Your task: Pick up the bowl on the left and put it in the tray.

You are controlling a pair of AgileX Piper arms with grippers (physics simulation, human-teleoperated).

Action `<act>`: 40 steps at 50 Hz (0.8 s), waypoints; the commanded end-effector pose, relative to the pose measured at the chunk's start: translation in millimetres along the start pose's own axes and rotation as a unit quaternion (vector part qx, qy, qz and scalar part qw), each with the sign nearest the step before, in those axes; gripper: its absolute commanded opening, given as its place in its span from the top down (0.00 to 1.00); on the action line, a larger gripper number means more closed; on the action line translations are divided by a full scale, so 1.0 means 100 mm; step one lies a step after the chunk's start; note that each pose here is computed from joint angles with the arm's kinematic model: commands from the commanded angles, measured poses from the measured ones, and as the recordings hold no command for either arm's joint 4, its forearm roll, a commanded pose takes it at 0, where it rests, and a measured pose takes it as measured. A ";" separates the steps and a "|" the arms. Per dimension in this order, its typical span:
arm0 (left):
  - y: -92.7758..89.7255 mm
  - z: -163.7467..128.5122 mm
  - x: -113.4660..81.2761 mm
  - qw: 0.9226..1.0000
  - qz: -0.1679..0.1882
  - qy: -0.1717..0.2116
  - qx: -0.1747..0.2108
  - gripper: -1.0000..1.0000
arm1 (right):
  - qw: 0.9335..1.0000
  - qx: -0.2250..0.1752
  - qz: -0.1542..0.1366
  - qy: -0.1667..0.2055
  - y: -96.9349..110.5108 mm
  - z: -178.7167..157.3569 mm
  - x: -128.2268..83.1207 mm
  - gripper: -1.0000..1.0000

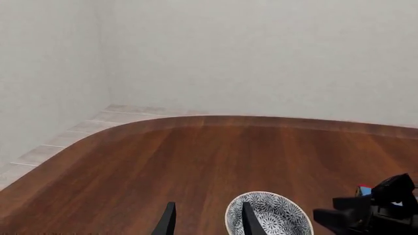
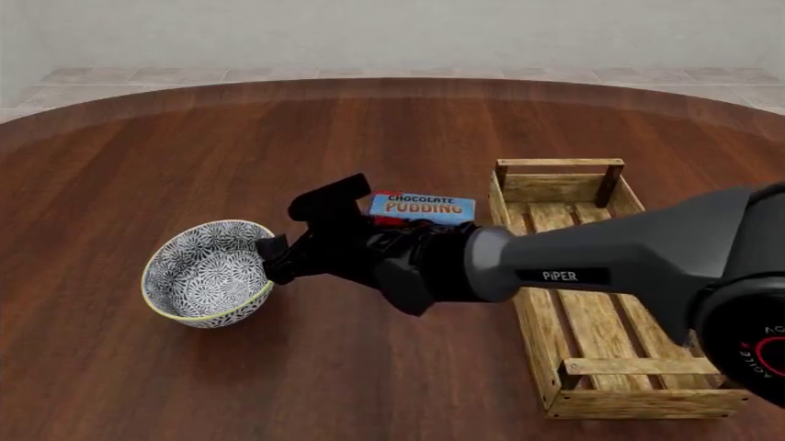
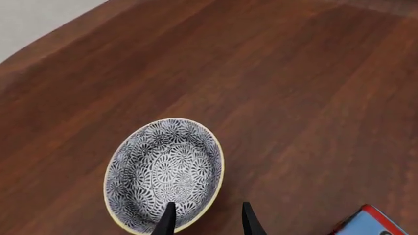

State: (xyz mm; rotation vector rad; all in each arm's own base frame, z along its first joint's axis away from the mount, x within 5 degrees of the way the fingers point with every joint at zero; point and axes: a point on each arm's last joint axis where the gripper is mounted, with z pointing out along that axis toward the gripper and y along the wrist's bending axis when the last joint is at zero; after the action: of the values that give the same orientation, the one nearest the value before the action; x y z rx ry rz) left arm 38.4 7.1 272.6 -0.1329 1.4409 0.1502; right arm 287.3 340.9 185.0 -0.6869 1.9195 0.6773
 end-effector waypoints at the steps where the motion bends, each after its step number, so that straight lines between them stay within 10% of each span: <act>1: 0.00 0.00 -0.01 1.000 0.000 0.000 -0.001 0.00 | 1.000 0.003 0.003 0.006 -0.02 0.09 0.03 0.00; 40: 0.00 0.01 0.03 1.000 -0.001 0.007 0.001 0.00 | 1.000 0.002 0.005 0.026 0.00 0.34 0.16 0.00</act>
State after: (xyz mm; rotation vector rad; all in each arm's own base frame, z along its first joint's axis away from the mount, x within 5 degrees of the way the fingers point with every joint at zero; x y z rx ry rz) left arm 39.3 7.2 269.8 -0.1332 1.4522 0.1477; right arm 299.9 357.4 162.9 -0.6924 1.9639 0.6684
